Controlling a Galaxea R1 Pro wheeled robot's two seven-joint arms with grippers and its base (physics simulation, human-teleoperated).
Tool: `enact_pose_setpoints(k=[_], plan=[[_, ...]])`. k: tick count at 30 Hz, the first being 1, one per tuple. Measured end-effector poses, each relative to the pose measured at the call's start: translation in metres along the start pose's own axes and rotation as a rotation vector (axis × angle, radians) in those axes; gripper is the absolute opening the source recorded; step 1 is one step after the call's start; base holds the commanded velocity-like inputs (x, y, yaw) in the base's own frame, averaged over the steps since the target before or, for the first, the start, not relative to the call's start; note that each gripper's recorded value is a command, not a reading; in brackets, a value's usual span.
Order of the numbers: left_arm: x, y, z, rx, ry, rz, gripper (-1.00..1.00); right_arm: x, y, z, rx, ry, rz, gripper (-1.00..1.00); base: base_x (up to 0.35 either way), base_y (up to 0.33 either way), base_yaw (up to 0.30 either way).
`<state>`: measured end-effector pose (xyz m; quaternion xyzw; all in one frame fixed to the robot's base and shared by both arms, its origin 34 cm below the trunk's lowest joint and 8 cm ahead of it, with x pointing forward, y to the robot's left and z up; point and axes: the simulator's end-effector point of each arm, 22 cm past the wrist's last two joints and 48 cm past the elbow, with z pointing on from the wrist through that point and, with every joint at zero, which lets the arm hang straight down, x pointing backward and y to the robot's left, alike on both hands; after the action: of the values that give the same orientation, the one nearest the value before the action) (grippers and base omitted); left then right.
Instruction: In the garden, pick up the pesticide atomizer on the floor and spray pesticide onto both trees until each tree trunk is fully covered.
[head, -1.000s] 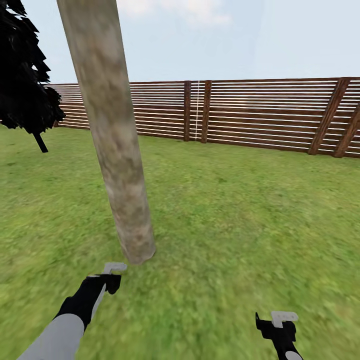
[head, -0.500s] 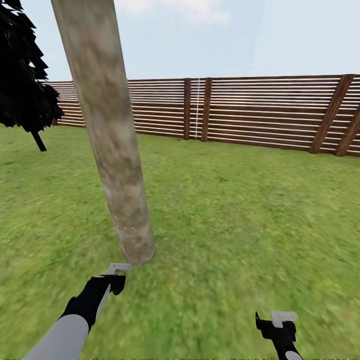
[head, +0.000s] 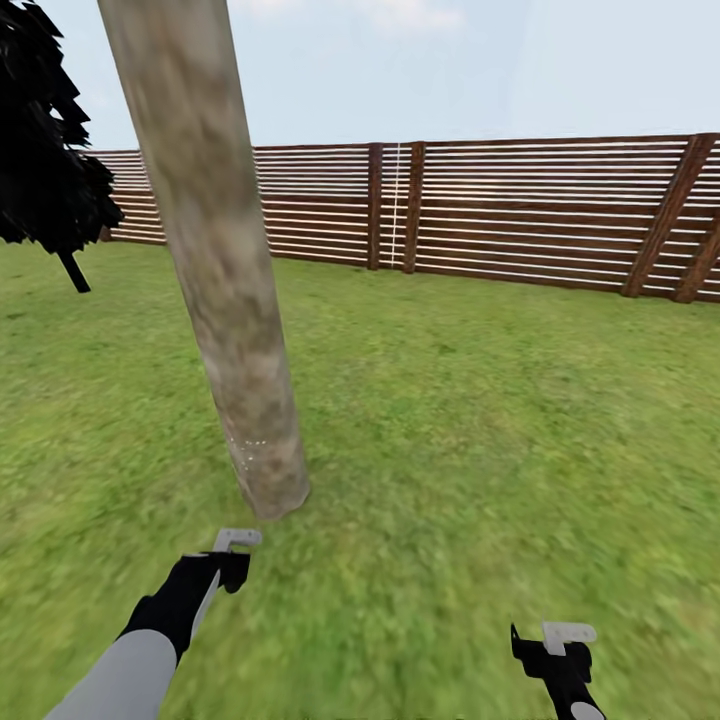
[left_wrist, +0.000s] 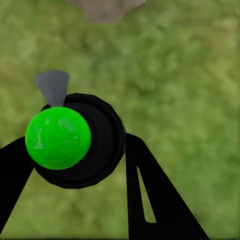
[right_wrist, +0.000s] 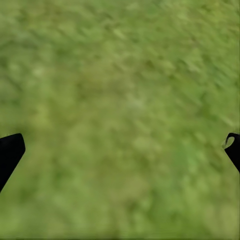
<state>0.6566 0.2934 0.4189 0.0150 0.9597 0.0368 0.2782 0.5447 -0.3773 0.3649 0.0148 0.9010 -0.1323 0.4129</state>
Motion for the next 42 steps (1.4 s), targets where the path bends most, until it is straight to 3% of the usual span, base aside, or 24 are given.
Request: enact_pose_setpoints(k=[15, 22, 35, 42], plan=[[0.025, 0.0, 0.025, -0.005, 0.001, -0.008, -1.0, 0.03, 0.006, 0.015, 0.002, 0.002, -0.001, 1.0, 0.0, 0.0, 0.0], [0.025, 0.0, 0.027, -0.007, -0.002, -0.012, -1.0, 0.034, 0.004, 0.016, 0.006, 0.009, -0.003, 1.0, 0.064, -0.015, 0.0], [0.031, -0.007, 0.028, -0.002, 0.012, 0.0, -1.0, 0.034, 0.004, 0.016, 0.007, 0.01, -0.003, 1.0, 0.113, -0.236, 0.005], [0.031, 0.018, 0.026, -0.12, 0.011, -0.007, -1.0, 0.034, 0.004, 0.016, 0.007, 0.01, -0.003, 1.0, 0.124, -0.124, 0.195]])
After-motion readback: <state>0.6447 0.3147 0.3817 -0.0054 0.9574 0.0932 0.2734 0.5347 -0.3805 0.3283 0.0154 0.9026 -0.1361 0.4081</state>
